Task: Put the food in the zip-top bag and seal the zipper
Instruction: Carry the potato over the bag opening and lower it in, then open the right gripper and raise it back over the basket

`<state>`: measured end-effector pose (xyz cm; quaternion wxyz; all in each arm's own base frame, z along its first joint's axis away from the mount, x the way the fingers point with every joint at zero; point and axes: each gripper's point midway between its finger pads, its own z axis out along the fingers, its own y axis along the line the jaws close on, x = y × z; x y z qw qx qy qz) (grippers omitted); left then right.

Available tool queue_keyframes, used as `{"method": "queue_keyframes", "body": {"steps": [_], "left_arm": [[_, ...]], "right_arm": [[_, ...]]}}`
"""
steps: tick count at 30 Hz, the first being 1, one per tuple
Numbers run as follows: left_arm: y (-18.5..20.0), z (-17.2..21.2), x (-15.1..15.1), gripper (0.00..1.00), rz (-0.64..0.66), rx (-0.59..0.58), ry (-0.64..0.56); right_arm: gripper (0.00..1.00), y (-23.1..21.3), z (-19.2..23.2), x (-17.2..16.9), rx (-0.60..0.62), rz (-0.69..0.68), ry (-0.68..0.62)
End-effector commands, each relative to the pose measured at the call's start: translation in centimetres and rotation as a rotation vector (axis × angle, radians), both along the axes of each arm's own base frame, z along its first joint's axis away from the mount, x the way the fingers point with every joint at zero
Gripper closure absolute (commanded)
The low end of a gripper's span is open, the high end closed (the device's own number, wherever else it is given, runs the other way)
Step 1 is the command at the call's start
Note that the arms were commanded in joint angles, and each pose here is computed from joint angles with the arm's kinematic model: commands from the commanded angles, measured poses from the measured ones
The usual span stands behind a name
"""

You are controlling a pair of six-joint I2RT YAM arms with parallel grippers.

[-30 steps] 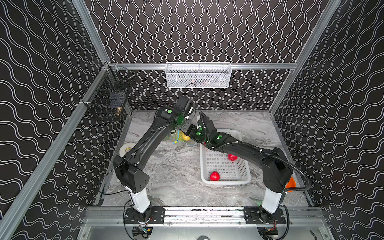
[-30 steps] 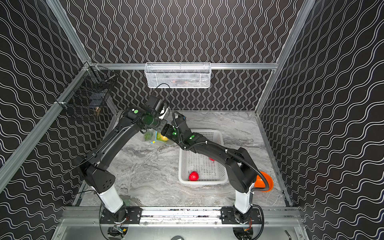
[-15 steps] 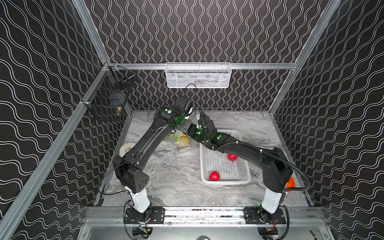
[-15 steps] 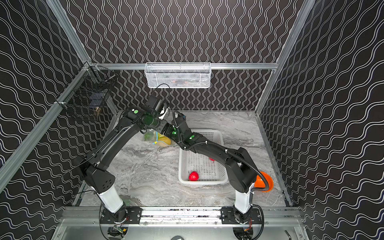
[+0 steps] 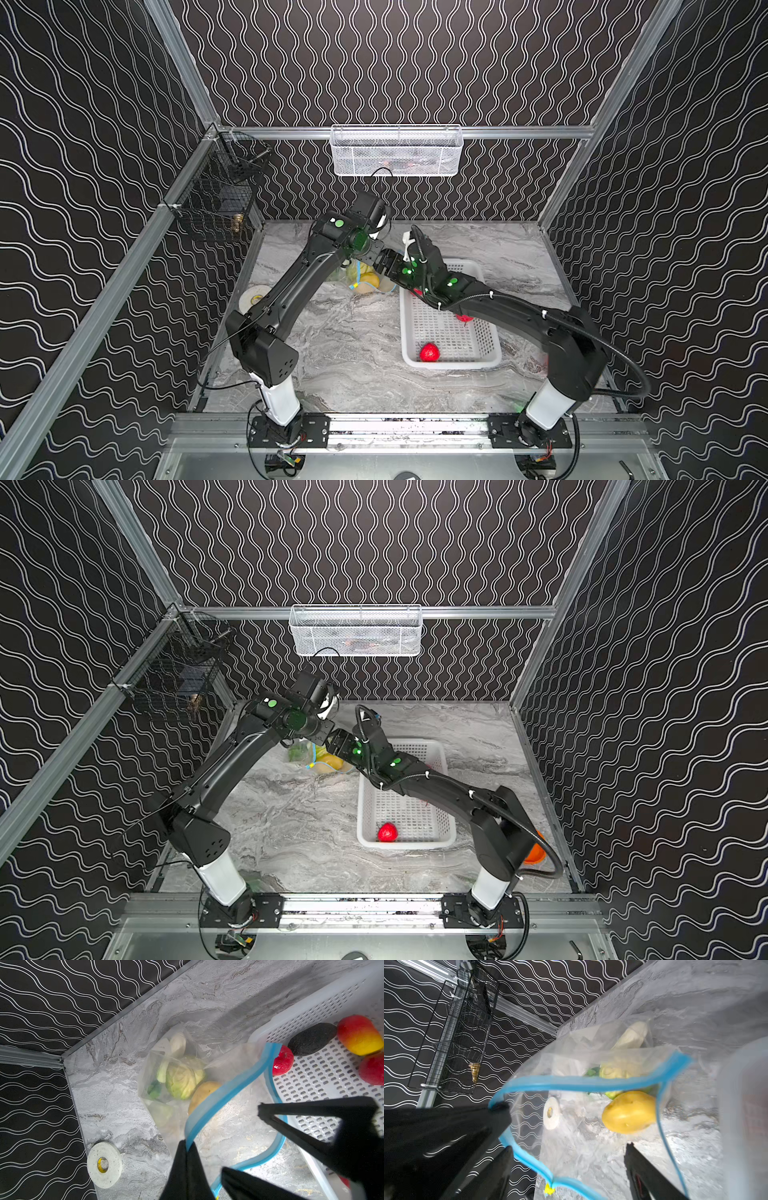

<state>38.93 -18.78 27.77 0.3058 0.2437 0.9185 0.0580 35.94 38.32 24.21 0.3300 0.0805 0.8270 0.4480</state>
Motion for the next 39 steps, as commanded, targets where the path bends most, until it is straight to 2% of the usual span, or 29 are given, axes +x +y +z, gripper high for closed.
{"method": "queue_keyframes", "body": {"steps": [1,5,7,8,15,20,25,32,39], "left_arm": [[-0.1,-0.1,0.1,1.0,-0.005,0.002,0.003],[-0.3,0.0,0.2,1.0,-0.008,-0.003,0.004],[-0.3,0.0,0.2,1.0,-0.005,-0.003,0.004],[-0.2,0.0,0.2,1.0,-0.004,-0.001,0.003],[0.0,0.0,0.2,1.0,-0.001,0.009,-0.003],[0.0,-0.1,0.0,1.0,-0.006,0.003,-0.001],[0.0,-0.3,0.0,1.0,-0.004,0.003,0.004],[0.0,-0.3,-0.2,1.0,-0.008,-0.003,0.001],[0.0,-0.2,-0.3,1.0,-0.008,-0.009,-0.001]], "right_arm": [[0.16,-1.0,1.0,-0.1,-0.014,-0.028,-0.044],[0.15,-2.3,1.1,-0.7,-0.021,-0.054,-0.046],[0.03,-2.8,1.1,-0.9,-0.026,-0.063,-0.048],[0.01,-3.0,0.9,-0.9,-0.034,-0.068,-0.045],[0.01,-3.8,0.8,-1.1,-0.083,-0.082,-0.038],[0.01,-4.9,1.1,-1.0,-0.175,-0.108,-0.03],[0.01,-5.9,0.8,-1.5,-0.216,-0.111,-0.03],[0.01,-9.5,1.6,-1.7,-0.377,-0.179,-0.059],[0.01,-12.1,-0.2,-2.3,-0.468,-0.266,0.047]]}}
